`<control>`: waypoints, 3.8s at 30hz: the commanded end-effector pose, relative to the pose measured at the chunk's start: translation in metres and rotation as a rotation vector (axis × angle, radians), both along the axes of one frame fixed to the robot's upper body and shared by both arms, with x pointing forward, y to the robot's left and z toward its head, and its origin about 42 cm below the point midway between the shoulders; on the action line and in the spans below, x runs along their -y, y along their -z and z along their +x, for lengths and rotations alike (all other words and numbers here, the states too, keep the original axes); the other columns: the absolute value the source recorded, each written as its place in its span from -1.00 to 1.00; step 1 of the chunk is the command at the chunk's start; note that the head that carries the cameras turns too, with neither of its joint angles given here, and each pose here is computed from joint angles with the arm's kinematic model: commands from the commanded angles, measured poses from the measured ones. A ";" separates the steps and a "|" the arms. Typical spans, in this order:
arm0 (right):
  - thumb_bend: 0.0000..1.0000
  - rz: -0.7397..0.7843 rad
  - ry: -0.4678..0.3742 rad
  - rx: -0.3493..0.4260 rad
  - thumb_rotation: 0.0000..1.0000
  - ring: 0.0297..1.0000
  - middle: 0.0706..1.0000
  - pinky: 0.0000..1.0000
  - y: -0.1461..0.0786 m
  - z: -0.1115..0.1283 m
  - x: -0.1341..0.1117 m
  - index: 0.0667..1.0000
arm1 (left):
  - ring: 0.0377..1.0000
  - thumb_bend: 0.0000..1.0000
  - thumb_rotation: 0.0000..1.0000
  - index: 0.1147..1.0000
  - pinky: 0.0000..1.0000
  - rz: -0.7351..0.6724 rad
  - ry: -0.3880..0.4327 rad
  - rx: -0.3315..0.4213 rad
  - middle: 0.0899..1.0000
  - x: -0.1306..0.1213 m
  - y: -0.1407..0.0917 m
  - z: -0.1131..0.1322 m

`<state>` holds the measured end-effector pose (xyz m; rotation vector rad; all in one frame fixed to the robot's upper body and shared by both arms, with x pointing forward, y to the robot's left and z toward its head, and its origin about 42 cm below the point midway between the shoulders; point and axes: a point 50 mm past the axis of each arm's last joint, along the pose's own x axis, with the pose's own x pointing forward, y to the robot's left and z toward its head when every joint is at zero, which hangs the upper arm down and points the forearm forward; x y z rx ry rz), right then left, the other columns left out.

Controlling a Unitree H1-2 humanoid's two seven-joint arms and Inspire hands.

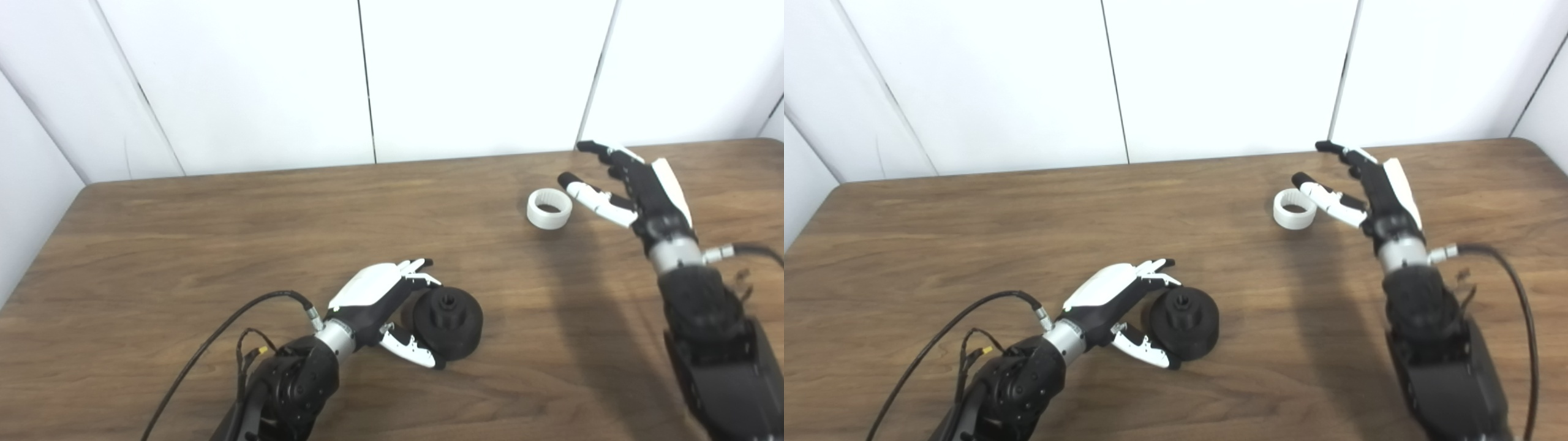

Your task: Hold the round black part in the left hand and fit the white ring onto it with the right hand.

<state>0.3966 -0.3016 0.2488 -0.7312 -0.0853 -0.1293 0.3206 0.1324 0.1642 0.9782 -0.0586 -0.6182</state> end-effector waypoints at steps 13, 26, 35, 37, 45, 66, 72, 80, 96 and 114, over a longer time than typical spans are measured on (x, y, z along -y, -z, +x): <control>0.74 -0.332 -0.050 -0.023 -0.34 1.00 0.91 0.85 -0.037 0.065 0.004 0.42 | 1.00 0.90 -0.48 0.42 0.97 0.017 -0.018 -0.011 1.00 -0.002 0.003 0.003; 0.78 -0.395 -0.071 -0.130 -0.40 1.00 1.00 1.00 -0.031 0.078 0.005 0.38 | 1.00 0.90 -0.48 0.42 0.96 0.020 -0.017 -0.006 1.00 -0.004 0.005 0.004; 0.76 -0.420 -0.082 -0.175 -0.34 1.00 0.99 1.00 -0.022 0.080 0.005 0.42 | 1.00 0.88 -0.50 0.43 0.96 0.015 -0.013 -0.003 1.00 -0.004 0.003 0.006; 0.76 -0.418 -0.088 -0.177 -0.35 1.00 0.99 1.00 -0.020 0.081 0.004 0.41 | 1.00 0.88 -0.50 0.43 0.97 0.015 -0.012 -0.002 1.00 -0.003 0.002 0.007; 0.77 -0.424 -0.102 -0.182 -0.35 1.00 0.97 1.00 -0.010 0.082 -0.002 0.41 | 1.00 0.88 -0.49 0.43 0.97 0.016 -0.009 0.002 1.00 -0.003 0.002 0.008; 0.74 -0.400 -0.113 -0.186 -0.33 1.00 0.96 1.00 0.007 0.084 -0.010 0.41 | 1.00 0.88 -0.47 0.42 0.97 0.021 -0.007 0.010 1.00 -0.001 0.000 0.007; 0.67 -0.396 -0.103 -0.170 -0.40 1.00 0.93 1.00 0.007 0.083 -0.010 0.36 | 1.00 0.88 -0.50 0.42 0.96 0.009 -0.009 0.010 0.99 -0.001 -0.001 0.007; 0.58 -0.377 -0.085 -0.129 -0.56 1.00 0.86 0.96 0.007 0.083 -0.009 0.25 | 1.00 0.87 -0.51 0.42 0.98 0.013 -0.009 0.010 1.00 -0.001 -0.003 0.007; 0.05 -0.361 -0.071 -0.103 -0.70 0.99 0.84 0.89 0.009 0.080 -0.006 -0.08 | 1.00 0.88 -0.49 0.42 0.97 0.011 -0.008 0.010 1.00 -0.001 -0.002 0.005; 0.05 -0.371 -0.103 -0.071 -0.70 0.96 0.80 0.82 -0.003 0.074 -0.009 -0.09 | 1.00 0.88 -0.51 0.42 0.99 0.014 -0.008 0.005 1.00 0.001 -0.001 0.007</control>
